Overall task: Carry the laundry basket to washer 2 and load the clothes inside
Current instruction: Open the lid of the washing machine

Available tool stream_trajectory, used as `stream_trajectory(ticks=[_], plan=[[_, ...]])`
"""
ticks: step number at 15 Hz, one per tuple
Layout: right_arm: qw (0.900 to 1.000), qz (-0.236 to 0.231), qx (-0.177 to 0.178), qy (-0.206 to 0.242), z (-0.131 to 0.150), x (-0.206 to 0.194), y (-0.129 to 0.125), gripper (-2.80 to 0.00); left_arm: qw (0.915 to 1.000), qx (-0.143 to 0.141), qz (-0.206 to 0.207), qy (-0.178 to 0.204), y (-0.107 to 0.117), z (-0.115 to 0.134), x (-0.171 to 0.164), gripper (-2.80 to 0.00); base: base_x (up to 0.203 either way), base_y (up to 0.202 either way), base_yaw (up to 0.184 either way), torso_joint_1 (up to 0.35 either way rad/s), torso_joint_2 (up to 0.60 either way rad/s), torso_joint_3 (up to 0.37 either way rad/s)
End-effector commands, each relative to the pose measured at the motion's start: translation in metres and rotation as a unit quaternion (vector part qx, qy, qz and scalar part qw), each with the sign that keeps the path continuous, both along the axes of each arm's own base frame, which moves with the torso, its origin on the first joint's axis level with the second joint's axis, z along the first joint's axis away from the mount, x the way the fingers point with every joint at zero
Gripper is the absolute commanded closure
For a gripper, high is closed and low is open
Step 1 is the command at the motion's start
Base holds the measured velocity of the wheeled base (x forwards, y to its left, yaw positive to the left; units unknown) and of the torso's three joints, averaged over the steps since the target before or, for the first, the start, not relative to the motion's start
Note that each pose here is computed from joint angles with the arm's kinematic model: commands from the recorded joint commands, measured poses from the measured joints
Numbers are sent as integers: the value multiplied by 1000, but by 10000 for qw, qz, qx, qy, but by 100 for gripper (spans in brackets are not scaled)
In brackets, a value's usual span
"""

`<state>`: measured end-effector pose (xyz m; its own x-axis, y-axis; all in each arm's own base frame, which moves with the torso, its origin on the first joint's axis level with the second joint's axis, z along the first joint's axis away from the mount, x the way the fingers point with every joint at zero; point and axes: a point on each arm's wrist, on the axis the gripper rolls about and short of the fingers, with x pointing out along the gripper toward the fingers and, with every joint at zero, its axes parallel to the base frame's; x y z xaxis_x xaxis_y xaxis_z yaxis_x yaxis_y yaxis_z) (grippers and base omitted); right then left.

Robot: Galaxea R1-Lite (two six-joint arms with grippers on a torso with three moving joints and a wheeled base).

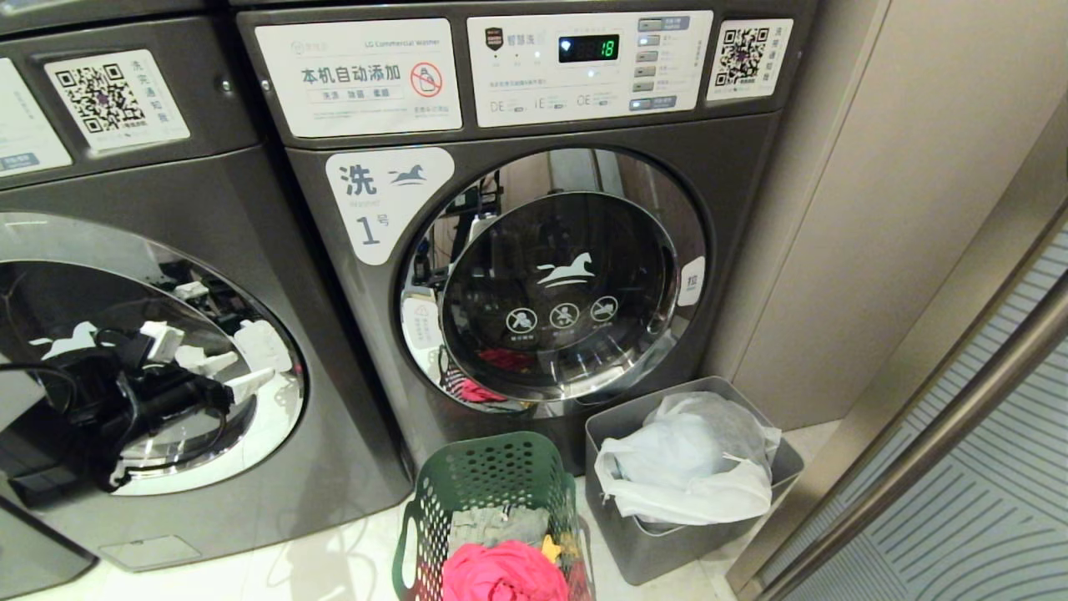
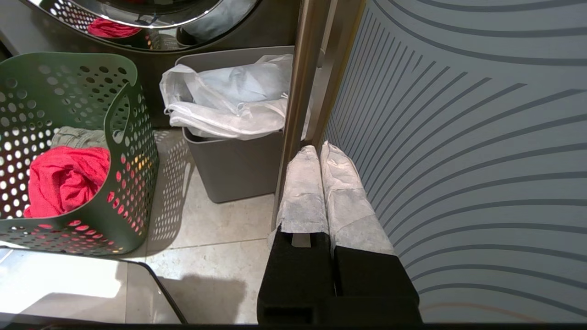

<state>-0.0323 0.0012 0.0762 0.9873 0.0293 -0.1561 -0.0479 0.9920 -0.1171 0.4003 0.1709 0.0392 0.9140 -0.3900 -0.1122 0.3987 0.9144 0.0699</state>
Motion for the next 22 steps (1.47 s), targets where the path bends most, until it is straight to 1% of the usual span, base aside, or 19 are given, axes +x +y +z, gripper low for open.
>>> stream_trajectory(ticks=[1, 6, 10, 11, 12, 14, 17, 19, 21, 22], plan=[[10000, 1, -4, 13, 0, 0, 0, 0, 10000, -4, -48, -19, -1, -2, 4, -280, 0, 0, 0, 0, 0, 0], [10000, 2, -4, 13, 0, 0, 0, 0, 9998, -66, -200, -40, -12, -4, 15, -280, 0, 0, 0, 0, 0, 0], [10000, 1, -4, 13, 0, 0, 0, 0, 9996, -102, -261, -45, -16, -8, 23, -280, 0, 0, 0, 0, 0, 0], [10000, 1, -4, 13, 0, 0, 0, 0, 9994, -156, -288, -69, -16, -8, 27, -280, 0, 0, 0, 0, 0, 0], [10000, 4, -4, 13, 0, 0, 0, 0, 9991, -273, -310, -35, -17, -7, 28, -280, 0, 0, 0, 0, 0, 0], [10000, 8, -3, 13, 0, 0, 0, 0, 9987, -376, -355, -2, -17, -6, 28, -280, 0, 0, 0, 0, 0, 0], [10000, 1, -4, 19, 0, 0, 0, 0, 9963, -512, -685, 19, -17, -5, 29, -280, 0, 0, 0, 0, 0, 0], [10000, 1, -4, 13, 0, 0, 0, 0, 9943, -532, -926, 8, -18, -6, 29, -280, 0, 0, 0, 0, 0, 0], [10000, 1, -4, 13, 0, 0, 0, 0, 9936, -542, -989, 13, -18, -6, 28, -280, 0, 0, 0, 0, 0, 0], [10000, 1, -4, 13, 0, 0, 0, 0, 9921, -560, -1121, 24, -19, -6, 28, -280, 0, 0, 0, 0, 0, 0]])
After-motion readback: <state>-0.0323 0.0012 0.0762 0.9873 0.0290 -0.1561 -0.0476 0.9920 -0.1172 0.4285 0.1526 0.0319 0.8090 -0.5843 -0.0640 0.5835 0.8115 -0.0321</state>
